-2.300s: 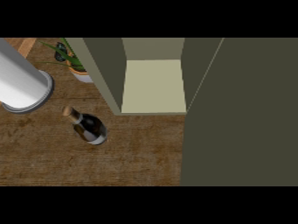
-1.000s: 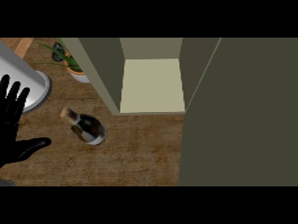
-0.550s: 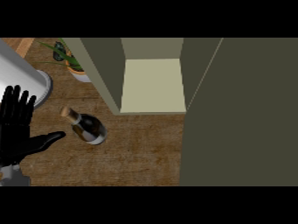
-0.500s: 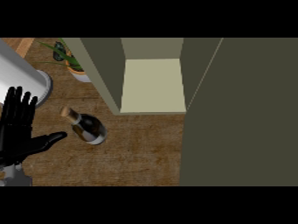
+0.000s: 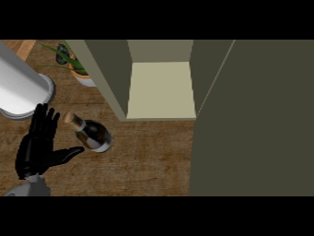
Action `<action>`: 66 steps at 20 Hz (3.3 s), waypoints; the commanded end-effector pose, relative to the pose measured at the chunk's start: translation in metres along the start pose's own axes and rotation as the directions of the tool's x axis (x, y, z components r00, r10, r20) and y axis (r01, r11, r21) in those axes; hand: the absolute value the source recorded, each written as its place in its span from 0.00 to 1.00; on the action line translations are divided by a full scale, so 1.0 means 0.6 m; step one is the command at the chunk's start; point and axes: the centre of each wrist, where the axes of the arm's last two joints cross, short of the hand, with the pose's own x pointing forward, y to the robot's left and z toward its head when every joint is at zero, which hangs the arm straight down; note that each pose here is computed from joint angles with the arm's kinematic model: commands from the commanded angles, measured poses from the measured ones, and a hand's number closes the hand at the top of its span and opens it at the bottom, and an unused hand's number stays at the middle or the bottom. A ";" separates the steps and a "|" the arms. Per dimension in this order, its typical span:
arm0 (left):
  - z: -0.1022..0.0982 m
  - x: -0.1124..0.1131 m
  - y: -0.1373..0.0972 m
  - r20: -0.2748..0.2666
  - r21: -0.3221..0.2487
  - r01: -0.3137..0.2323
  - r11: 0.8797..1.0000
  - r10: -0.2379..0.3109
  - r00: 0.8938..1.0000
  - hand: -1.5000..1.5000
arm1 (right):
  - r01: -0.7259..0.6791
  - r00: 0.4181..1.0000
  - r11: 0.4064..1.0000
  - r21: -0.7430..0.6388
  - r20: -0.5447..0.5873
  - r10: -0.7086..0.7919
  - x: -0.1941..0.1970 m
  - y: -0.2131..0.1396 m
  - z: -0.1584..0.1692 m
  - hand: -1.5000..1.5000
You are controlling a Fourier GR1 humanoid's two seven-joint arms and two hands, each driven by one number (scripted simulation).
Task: Pick up the wine, place it into the cabinet and close the cabinet
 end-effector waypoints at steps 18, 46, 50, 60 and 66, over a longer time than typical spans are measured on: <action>0.022 -0.171 0.018 -0.099 -0.125 -0.204 0.971 0.193 0.976 0.00 | 0.054 0.996 0.998 0.024 0.072 -0.056 0.072 0.018 0.013 0.00; -0.016 -0.177 -0.023 0.076 -0.249 -0.072 0.966 0.093 0.993 1.00 | 0.044 0.998 0.999 0.031 0.034 -0.045 0.045 0.015 0.022 0.00; 0.030 -0.183 0.027 0.106 -0.258 0.037 0.965 -0.010 0.994 1.00 | 0.039 0.998 0.999 0.010 0.045 -0.039 0.034 0.006 0.014 0.00; 0.003 -0.145 -0.070 0.158 -0.233 0.273 0.933 -0.240 0.958 1.00 | 0.025 0.999 1.000 0.006 0.020 -0.025 0.046 0.023 0.042 0.00; -0.025 -0.073 -0.131 0.171 -0.236 0.281 0.930 -0.245 0.954 1.00 | 0.019 1.000 1.000 0.002 0.022 -0.019 0.019 0.004 0.019 0.00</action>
